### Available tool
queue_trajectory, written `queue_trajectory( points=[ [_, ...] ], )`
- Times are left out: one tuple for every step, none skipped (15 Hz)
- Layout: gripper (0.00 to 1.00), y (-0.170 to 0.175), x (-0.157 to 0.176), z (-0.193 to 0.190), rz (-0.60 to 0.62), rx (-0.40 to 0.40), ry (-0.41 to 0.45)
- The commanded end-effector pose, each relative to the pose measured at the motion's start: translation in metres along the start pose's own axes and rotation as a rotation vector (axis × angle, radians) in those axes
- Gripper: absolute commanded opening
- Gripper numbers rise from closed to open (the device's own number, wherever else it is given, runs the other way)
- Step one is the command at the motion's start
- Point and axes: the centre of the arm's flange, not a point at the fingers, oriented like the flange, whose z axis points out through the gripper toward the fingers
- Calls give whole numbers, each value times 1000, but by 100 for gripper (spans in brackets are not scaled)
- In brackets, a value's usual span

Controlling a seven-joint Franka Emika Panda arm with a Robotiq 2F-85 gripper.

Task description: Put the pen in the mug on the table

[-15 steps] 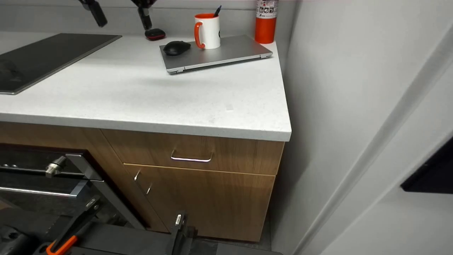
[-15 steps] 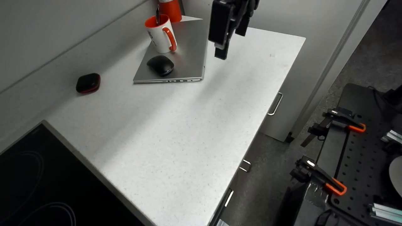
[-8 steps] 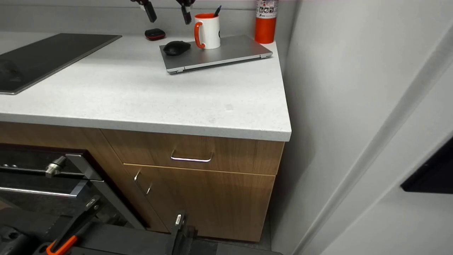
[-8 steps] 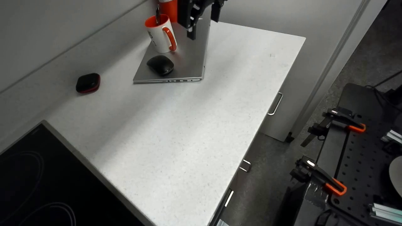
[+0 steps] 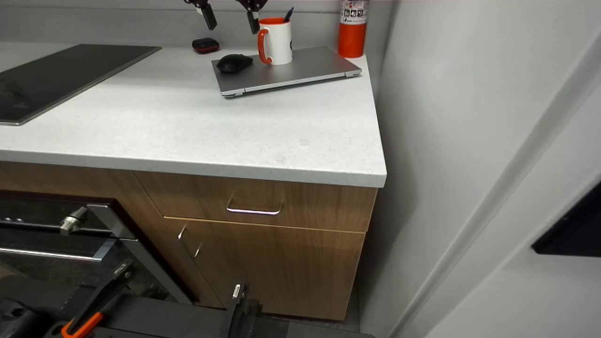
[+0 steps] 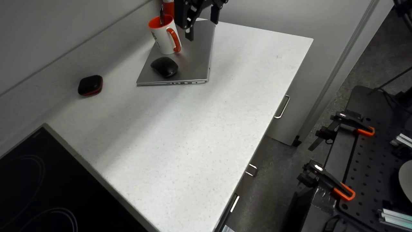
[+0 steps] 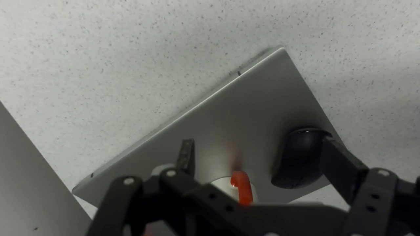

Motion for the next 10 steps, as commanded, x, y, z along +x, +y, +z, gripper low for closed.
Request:
queue_trajectory(
  points=[
    [100, 0, 0, 0, 0, 0, 0],
    [100, 0, 0, 0, 0, 0, 0],
    [100, -2, 5, 1, -9, 4, 4],
    [100, -3, 15, 6, 26, -27, 26],
    [100, -2, 24, 9, 46, -44, 33],
    [100, 0, 35, 11, 59, -48, 27],
    [100, 2, 44, 14, 82, -54, 30],
    [100, 4, 55, 16, 106, -58, 34],
    [100, 6, 64, 19, 128, -61, 38],
    [100, 8, 73, 22, 148, -60, 40]
  ],
)
